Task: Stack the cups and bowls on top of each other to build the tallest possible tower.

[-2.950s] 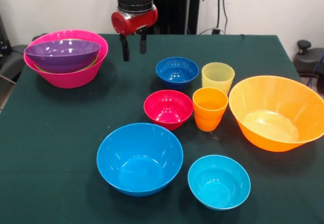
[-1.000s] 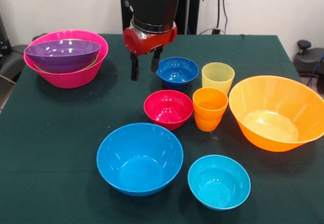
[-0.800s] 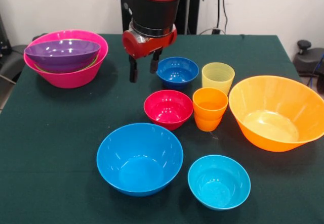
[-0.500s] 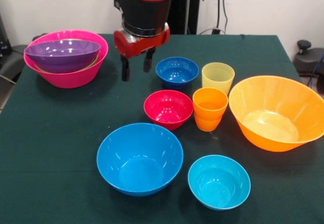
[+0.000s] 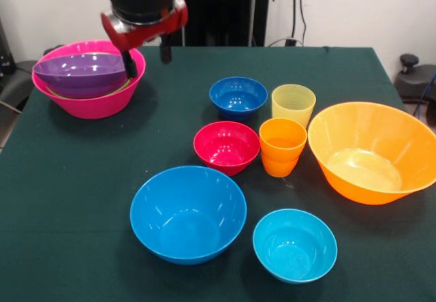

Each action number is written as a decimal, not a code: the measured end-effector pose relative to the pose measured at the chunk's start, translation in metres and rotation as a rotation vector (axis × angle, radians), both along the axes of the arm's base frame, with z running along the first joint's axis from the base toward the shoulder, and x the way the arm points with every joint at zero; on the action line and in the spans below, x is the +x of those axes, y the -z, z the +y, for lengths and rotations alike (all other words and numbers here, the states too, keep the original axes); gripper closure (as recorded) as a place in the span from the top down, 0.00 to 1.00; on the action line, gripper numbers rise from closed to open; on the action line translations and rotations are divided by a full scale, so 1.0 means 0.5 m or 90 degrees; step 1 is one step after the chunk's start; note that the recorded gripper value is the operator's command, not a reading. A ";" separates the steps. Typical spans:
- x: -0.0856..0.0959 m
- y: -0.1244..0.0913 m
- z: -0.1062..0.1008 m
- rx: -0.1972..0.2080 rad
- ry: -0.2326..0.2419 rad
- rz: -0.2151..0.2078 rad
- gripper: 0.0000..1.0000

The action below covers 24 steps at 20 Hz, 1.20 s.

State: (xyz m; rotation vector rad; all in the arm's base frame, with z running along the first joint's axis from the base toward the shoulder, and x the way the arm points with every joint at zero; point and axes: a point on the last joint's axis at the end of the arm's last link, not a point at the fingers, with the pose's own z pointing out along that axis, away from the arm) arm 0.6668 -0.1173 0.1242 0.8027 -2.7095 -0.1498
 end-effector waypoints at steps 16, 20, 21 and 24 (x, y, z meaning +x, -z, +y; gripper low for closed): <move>0.184 -0.131 0.103 0.063 -0.048 0.045 1.00; 0.203 -0.131 0.133 0.065 -0.062 0.040 1.00; 0.206 -0.131 0.138 0.066 -0.064 0.040 1.00; 0.207 -0.128 0.147 0.070 -0.065 0.047 1.00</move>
